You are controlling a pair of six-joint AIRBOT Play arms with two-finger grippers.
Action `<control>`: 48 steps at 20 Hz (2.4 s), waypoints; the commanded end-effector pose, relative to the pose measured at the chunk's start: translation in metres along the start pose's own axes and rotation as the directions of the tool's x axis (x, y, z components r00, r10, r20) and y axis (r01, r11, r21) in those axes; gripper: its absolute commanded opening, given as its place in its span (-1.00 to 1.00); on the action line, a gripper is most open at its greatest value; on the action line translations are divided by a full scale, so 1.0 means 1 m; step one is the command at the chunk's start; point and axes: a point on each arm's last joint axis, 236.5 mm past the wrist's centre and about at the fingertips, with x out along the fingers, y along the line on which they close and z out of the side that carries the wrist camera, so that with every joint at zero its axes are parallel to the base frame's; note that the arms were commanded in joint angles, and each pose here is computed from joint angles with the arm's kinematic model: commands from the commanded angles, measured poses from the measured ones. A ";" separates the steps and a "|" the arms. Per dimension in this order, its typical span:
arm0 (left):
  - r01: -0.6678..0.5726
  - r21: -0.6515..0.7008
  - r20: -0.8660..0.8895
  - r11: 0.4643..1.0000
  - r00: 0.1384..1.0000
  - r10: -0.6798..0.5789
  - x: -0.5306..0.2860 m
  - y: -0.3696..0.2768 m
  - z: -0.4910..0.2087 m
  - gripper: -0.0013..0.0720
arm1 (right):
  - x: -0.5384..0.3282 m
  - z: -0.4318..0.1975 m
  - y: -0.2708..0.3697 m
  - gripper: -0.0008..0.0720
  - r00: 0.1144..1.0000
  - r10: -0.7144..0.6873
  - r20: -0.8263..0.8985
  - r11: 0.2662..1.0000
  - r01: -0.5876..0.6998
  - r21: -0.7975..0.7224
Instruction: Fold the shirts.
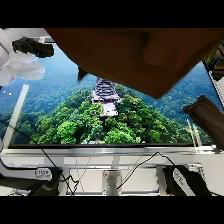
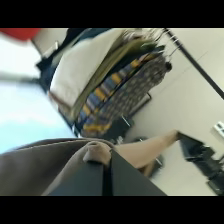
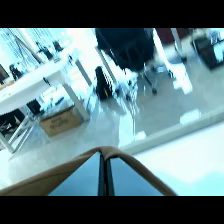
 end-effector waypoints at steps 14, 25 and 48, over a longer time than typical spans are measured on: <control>-0.466 0.505 0.300 0.727 0.884 0.359 -0.072 -0.183 -0.007 -0.92 | -0.128 0.076 0.073 -0.92 0.999 -0.036 0.027 0.944 0.043 -0.328; -0.578 -0.115 -0.202 0.808 0.810 0.550 -0.023 0.187 -0.105 -0.92 | 0.122 -0.178 -0.043 -0.92 0.802 -0.017 -0.597 0.999 0.042 0.028; -0.804 -0.245 -0.562 0.543 0.574 0.596 -0.012 0.414 -0.268 -0.92 | 0.164 -0.428 -0.170 -0.92 0.474 -0.222 -0.852 0.943 0.325 -0.065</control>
